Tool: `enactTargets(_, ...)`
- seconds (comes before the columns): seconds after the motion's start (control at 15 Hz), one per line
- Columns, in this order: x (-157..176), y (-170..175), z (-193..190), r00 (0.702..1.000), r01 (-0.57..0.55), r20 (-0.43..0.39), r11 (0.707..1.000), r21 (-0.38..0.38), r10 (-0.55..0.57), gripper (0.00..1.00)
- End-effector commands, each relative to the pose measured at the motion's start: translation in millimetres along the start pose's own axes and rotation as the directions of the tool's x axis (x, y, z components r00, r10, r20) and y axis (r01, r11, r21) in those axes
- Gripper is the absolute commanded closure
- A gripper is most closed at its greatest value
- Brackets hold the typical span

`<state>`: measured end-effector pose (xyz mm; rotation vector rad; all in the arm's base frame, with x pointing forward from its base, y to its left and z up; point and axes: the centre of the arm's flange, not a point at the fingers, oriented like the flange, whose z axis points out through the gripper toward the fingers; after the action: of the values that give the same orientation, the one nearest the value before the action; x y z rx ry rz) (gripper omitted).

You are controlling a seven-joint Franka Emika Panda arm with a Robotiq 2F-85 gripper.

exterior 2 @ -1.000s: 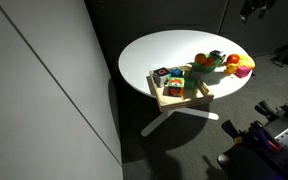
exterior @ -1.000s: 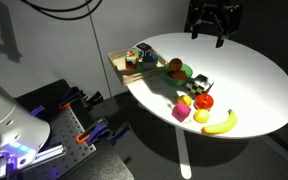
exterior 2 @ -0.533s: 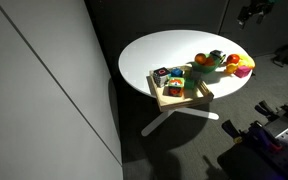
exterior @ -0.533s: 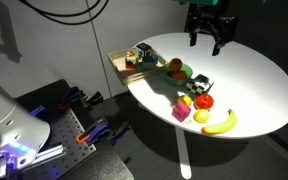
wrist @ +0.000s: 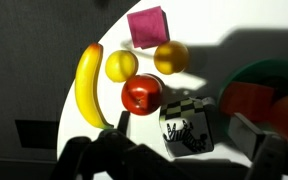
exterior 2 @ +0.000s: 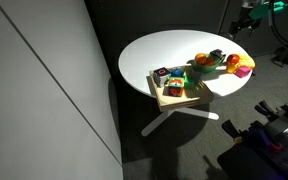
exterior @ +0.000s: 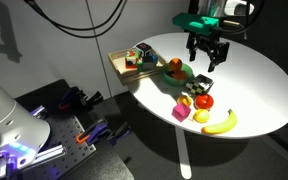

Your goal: Put the toy pillow block in the box

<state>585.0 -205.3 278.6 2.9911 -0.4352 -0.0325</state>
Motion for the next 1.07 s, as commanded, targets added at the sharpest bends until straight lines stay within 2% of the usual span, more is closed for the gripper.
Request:
enactTargets(0.0, 25.7, -1.2, 21.9, 1.000, -0.005, -0.028, 1.000, 0.011, 0.005, 0.00)
enactTargets(0.47, 47.1, -10.0, 62.2, 0.998, 0.013, -0.054, 1.000, 0.006, -0.013, 0.00)
enactTargets(1.0, 66.6, -25.9, 79.8, 0.992, 0.047, -0.114, 0.999, 0.005, -0.046, 0.00)
